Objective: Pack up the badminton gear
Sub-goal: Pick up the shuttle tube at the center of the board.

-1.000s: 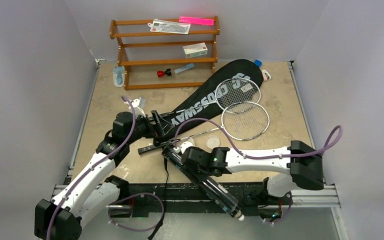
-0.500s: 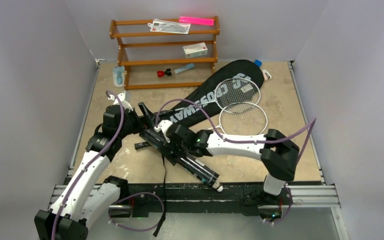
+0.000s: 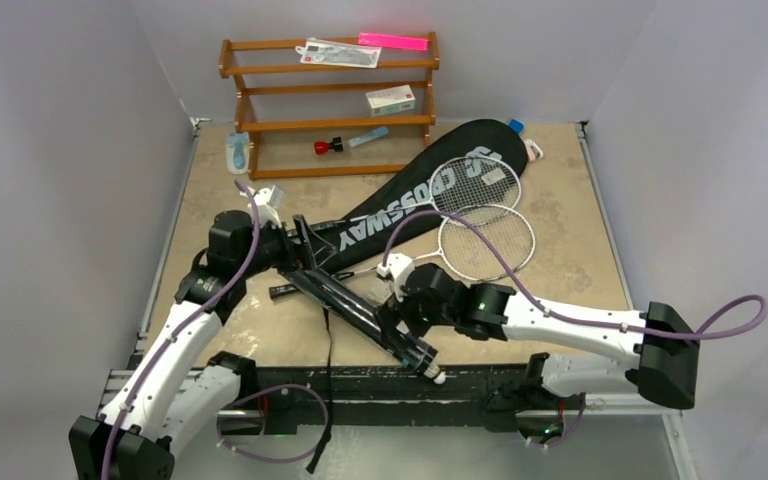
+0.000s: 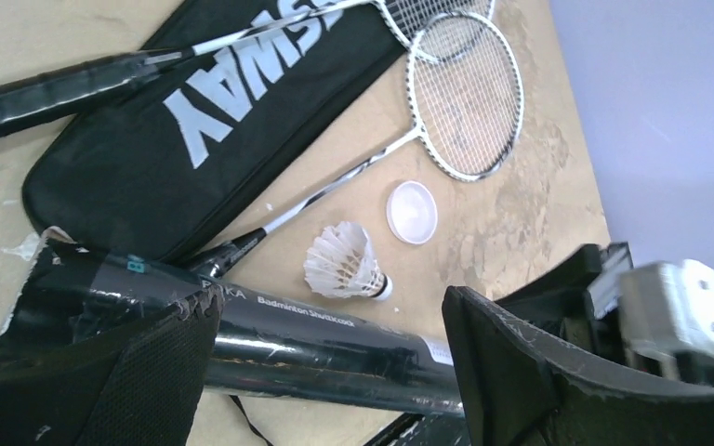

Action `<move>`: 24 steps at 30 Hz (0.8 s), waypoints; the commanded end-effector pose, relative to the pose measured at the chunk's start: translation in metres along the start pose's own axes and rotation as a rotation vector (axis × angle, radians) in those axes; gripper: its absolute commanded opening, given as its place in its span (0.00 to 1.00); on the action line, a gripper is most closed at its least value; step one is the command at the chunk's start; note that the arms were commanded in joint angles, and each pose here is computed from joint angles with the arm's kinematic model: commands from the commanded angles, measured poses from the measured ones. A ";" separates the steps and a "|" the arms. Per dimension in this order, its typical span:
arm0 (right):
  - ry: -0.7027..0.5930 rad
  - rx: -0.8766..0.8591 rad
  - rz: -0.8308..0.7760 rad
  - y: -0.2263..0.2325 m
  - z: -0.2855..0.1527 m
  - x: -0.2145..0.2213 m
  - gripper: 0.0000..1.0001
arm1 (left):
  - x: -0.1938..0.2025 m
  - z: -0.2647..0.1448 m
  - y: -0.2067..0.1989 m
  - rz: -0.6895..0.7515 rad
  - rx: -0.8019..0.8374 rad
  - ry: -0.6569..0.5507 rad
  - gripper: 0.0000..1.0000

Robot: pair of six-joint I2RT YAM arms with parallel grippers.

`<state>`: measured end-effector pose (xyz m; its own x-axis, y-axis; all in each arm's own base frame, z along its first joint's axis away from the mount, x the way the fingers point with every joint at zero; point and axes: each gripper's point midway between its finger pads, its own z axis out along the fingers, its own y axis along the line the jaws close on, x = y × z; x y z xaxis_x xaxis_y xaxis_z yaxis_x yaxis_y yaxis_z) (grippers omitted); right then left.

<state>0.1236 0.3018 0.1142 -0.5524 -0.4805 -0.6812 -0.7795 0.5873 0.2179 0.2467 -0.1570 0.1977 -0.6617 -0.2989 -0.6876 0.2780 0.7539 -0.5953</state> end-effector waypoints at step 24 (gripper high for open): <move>-0.094 0.053 0.534 -0.026 -0.079 0.088 0.95 | 0.163 0.018 -0.093 1.536 0.688 0.609 0.95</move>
<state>0.0743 0.2090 0.1078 -0.8051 -0.1152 -0.5819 -0.4666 0.7286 0.5014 0.1288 -0.3020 0.1547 0.2231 0.6542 -0.7227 0.9746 -0.1335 0.1800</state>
